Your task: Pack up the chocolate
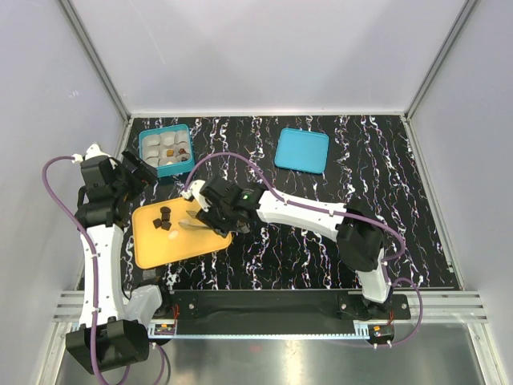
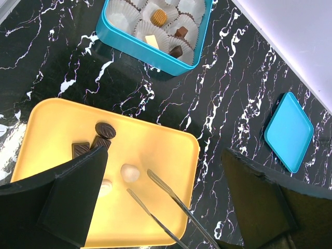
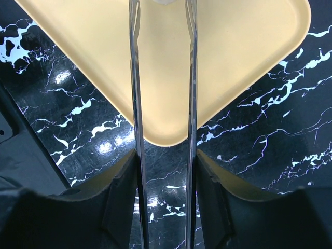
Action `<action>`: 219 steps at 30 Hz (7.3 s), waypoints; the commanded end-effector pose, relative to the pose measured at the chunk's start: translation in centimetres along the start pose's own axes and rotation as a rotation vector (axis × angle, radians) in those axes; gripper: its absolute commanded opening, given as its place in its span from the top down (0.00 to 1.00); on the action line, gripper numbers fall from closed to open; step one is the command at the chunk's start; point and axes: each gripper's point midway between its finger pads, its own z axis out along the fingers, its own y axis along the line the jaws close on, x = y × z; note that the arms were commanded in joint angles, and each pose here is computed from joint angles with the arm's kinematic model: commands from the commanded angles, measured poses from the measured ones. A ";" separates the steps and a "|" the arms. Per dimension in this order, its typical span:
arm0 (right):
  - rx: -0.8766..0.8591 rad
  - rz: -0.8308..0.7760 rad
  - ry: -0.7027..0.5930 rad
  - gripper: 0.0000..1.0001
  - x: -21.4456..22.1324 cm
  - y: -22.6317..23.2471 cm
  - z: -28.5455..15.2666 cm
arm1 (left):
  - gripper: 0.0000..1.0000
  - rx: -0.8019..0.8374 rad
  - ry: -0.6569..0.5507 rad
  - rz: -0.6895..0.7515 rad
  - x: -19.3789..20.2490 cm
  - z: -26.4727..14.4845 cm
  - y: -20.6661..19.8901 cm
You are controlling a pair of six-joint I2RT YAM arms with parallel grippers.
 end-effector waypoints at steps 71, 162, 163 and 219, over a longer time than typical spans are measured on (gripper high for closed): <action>0.297 -0.085 -0.671 0.64 -22.6 -13.7 6.4 | 0.01 -0.160 -0.143 -0.052 -5.7 0.9 1.2; 0.380 0.521 -0.393 0.63 -6.1 -9.2 -8.6 | 0.02 0.173 0.143 0.070 4.8 -1.5 -1.8; 0.398 0.538 -0.373 0.63 -5.2 -9.3 -8.5 | 0.03 0.186 0.162 0.088 5.6 -1.6 -2.3; 0.682 0.938 -0.695 0.00 5.2 -15.5 -34.6 | 0.01 0.325 0.397 0.587 26.2 -6.4 -13.8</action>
